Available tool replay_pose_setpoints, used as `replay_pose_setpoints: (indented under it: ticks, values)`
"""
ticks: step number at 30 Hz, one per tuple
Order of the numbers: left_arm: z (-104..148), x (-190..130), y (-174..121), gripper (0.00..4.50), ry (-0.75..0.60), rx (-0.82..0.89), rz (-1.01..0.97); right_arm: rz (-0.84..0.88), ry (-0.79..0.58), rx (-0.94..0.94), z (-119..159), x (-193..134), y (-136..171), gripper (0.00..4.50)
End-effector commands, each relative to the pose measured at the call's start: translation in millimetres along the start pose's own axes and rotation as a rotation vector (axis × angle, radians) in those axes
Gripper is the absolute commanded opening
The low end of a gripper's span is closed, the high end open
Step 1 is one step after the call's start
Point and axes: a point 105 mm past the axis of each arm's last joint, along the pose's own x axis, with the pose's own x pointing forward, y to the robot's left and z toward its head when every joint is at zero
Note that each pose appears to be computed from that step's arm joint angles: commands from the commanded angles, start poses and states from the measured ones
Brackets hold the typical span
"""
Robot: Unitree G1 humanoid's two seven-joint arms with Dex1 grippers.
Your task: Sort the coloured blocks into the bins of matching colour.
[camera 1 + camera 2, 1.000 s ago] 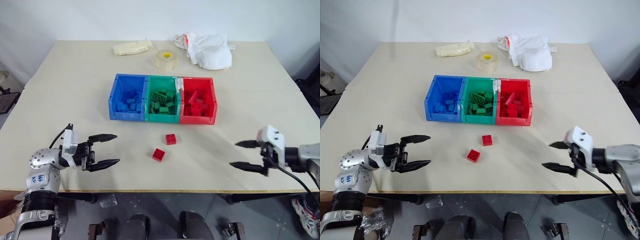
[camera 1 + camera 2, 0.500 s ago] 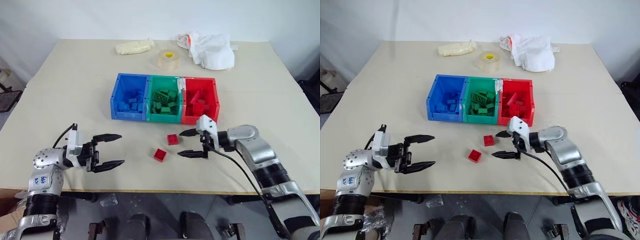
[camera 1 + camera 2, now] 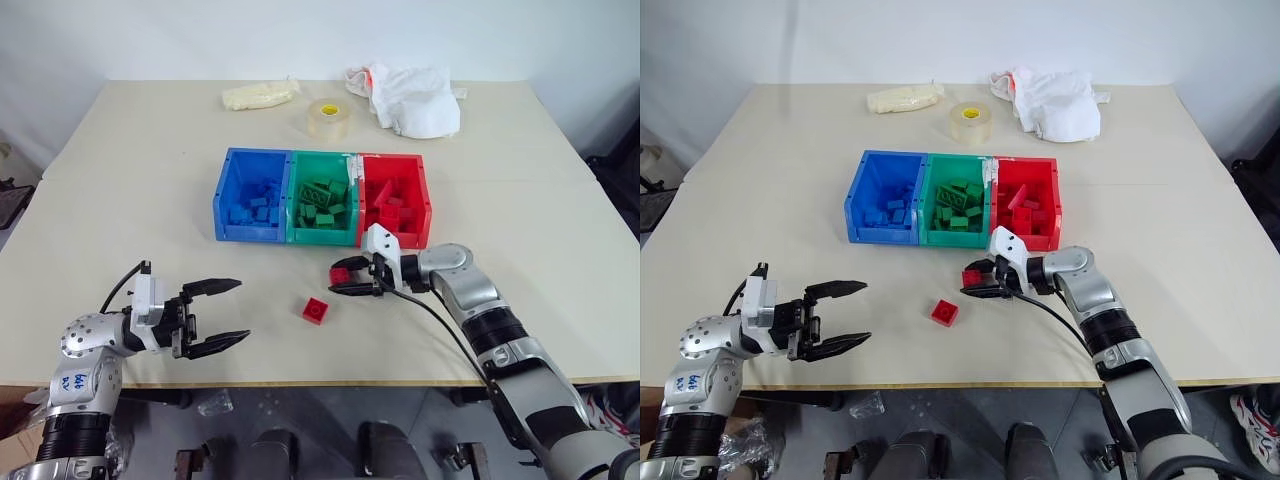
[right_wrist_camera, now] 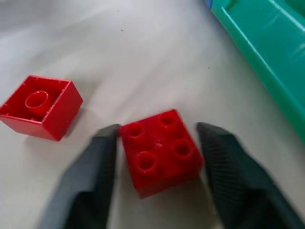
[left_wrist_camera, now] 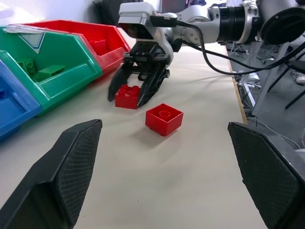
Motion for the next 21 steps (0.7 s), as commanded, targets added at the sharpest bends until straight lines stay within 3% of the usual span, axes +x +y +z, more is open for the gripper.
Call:
replay_pose_setpoints:
  ticks: [1,5,9,12,16,21]
  values:
    - [7.5,2.3,2.6,4.5,-0.03,0.03,-0.001,-0.084,-0.12,-0.063,36.9,-21.6,-4.7,1.46]
    - [6.4,5.4,4.3,4.5,-0.036,0.026,-0.01,-0.188,-0.169,-0.08,58.7,-39.3,-12.9,1.47]
    - [4.5,13.0,8.8,4.5,-0.047,0.019,-0.038,-0.418,-0.167,-0.122,86.0,-79.1,-56.2,1.47]
    - [4.0,15.9,11.5,4.5,-0.051,0.02,-0.05,-0.497,-0.146,-0.142,88.6,-87.7,-74.3,1.47]
    - [3.9,20.8,15.5,4.5,-0.058,0.024,-0.067,-0.675,-0.07,-0.169,85.1,-96.8,-109.2,2.83]
    - [3.8,20.8,16.2,4.5,-0.059,0.027,-0.072,-0.619,-0.099,-0.209,88.9,-100.2,-99.4,4.48]
